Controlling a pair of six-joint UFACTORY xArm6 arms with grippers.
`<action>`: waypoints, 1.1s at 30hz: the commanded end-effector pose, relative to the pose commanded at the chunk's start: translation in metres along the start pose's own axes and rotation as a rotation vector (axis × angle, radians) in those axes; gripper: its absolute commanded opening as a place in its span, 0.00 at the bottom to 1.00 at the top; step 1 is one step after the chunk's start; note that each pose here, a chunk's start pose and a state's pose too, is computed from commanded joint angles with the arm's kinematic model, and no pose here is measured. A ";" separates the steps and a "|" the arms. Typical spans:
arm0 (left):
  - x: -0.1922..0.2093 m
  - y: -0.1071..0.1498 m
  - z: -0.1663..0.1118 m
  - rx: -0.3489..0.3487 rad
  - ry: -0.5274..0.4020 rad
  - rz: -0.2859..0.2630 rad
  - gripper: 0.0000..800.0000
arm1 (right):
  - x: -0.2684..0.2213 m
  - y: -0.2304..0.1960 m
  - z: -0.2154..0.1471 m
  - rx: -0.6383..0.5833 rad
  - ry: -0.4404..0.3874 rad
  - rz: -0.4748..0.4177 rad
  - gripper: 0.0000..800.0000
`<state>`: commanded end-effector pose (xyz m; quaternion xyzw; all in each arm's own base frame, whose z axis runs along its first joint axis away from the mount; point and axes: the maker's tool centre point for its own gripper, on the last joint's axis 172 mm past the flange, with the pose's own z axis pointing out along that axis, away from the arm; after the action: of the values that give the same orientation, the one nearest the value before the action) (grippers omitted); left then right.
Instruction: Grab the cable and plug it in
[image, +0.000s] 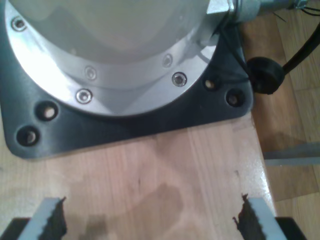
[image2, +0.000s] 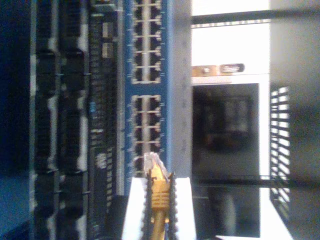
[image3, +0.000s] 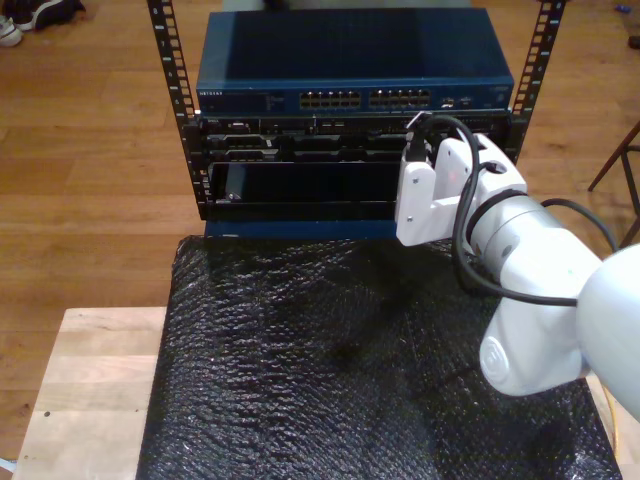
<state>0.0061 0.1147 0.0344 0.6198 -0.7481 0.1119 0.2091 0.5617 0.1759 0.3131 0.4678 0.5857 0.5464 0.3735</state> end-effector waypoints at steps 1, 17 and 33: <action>0.000 0.000 0.000 0.000 0.000 0.000 1.00 | -0.001 -0.002 0.001 0.003 -0.002 0.009 0.00; 0.000 0.000 0.000 0.000 0.000 0.000 1.00 | -0.004 0.012 0.002 -0.126 -0.021 0.039 0.00; 0.000 0.000 0.000 0.000 0.000 0.000 1.00 | -0.018 0.000 0.011 -0.209 -0.173 0.002 0.00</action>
<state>0.0061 0.1147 0.0344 0.6198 -0.7481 0.1119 0.2091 0.5773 0.1619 0.3105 0.4722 0.4909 0.5624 0.4688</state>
